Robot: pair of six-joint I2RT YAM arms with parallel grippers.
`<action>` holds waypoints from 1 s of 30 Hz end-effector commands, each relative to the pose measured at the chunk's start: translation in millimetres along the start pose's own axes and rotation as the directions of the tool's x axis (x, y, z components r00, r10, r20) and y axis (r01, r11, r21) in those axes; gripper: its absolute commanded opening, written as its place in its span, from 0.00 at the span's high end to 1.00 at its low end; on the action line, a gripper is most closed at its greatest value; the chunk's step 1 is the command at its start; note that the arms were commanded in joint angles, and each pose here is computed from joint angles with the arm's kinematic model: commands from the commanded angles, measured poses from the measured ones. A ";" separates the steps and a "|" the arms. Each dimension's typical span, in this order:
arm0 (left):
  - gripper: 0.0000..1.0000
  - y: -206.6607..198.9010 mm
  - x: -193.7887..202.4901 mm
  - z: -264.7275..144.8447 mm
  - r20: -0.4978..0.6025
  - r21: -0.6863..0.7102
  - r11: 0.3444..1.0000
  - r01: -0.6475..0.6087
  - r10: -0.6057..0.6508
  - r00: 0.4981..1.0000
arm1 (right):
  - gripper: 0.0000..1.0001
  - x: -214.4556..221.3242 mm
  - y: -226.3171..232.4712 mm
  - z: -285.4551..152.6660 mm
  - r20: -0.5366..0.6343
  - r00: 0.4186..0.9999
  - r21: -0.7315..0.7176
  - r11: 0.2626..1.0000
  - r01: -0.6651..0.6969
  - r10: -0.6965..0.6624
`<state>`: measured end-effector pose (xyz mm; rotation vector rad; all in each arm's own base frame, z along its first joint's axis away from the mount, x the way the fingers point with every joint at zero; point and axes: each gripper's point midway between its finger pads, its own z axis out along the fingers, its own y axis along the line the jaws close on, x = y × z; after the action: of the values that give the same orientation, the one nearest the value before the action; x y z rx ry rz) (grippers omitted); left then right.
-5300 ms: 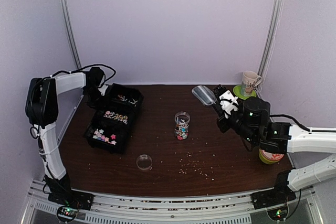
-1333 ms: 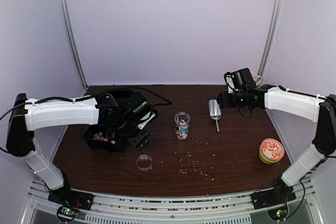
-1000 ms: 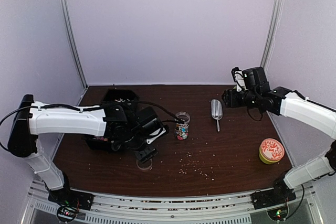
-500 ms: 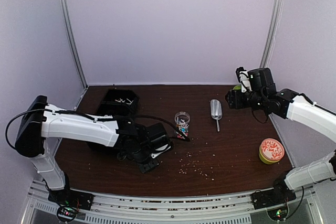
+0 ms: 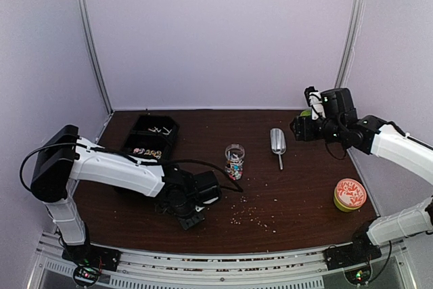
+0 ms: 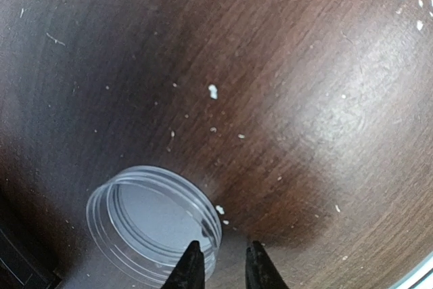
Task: Pack the candies
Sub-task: Pick up the bottle lid at the center of the board.
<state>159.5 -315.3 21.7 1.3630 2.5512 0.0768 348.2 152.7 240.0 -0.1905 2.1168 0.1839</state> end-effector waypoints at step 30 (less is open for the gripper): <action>1.00 6.6 -103.5 -192.0 0.614 0.452 0.889 -0.066 -0.257 0.746 | 0.00 -2.2 138.9 -115.2 0.540 0.842 -0.597 0.698 0.396 -0.016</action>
<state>189.9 -358.0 187.5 1.0400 2.2249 -0.6611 257.5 236.9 269.5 -0.6020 1.6808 0.7013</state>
